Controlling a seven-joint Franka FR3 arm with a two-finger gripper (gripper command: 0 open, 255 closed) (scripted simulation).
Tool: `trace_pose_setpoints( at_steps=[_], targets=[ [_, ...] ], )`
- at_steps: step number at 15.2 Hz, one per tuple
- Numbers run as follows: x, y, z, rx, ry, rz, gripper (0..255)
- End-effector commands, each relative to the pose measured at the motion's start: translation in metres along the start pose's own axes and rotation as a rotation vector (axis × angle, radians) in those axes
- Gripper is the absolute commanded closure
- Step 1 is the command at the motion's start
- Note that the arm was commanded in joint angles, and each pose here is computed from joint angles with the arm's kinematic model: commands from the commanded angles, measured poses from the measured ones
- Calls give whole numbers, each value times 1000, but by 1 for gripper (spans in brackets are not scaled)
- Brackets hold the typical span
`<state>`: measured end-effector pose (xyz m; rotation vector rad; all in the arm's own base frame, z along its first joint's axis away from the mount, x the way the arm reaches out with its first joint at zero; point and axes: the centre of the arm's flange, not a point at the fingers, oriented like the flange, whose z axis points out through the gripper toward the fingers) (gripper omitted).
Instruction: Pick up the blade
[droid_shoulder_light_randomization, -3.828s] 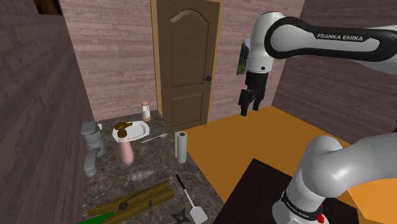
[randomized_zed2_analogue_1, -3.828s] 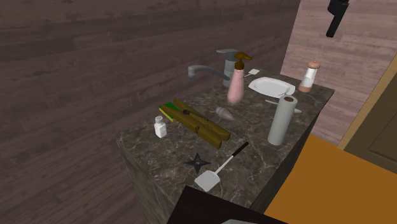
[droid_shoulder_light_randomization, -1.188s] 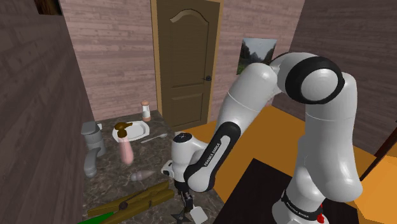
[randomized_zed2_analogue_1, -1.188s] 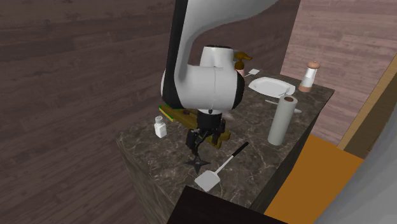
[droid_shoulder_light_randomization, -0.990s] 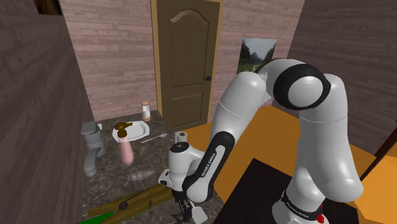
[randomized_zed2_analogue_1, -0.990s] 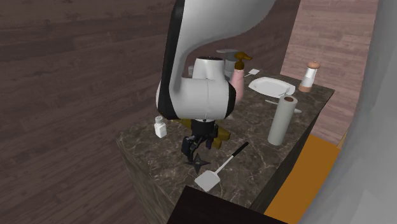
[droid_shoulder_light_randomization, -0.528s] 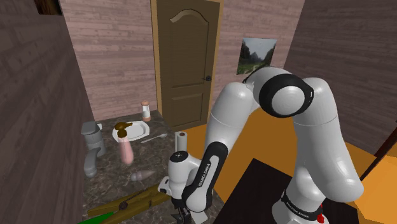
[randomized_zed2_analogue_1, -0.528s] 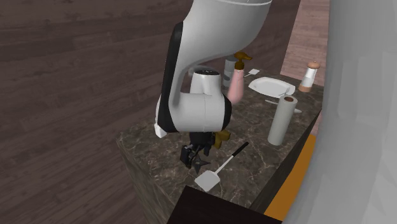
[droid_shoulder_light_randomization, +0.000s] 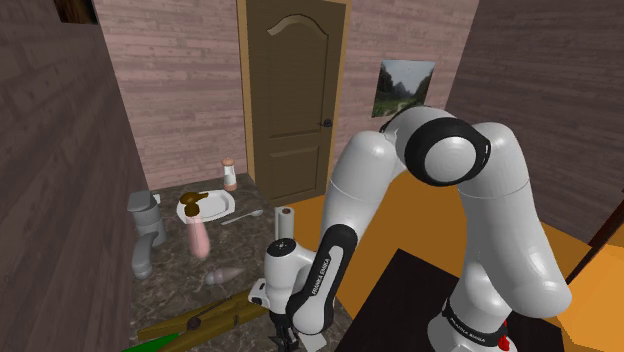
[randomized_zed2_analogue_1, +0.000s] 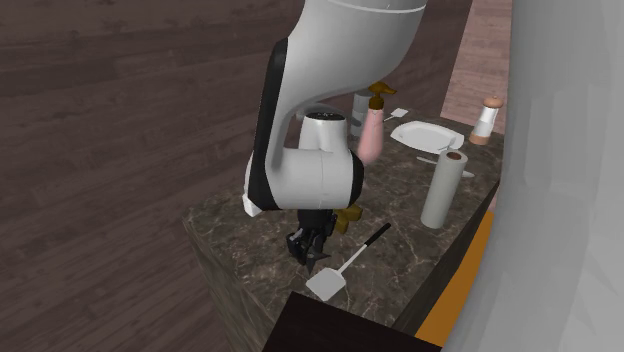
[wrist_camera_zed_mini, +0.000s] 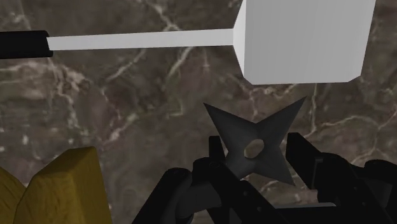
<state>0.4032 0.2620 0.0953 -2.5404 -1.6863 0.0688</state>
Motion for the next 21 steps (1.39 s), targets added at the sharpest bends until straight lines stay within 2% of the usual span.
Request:
trace_pose_setpoints(
  at_steps=[1,4,19,21],
  targets=[
    [0,0,0,0,-1,0,255],
    [0,0,1,0,-1,0,255],
    [1,-8,-78,0,-1,0,255],
    [1,-8,-79,0,-1,0,255]
  ],
)
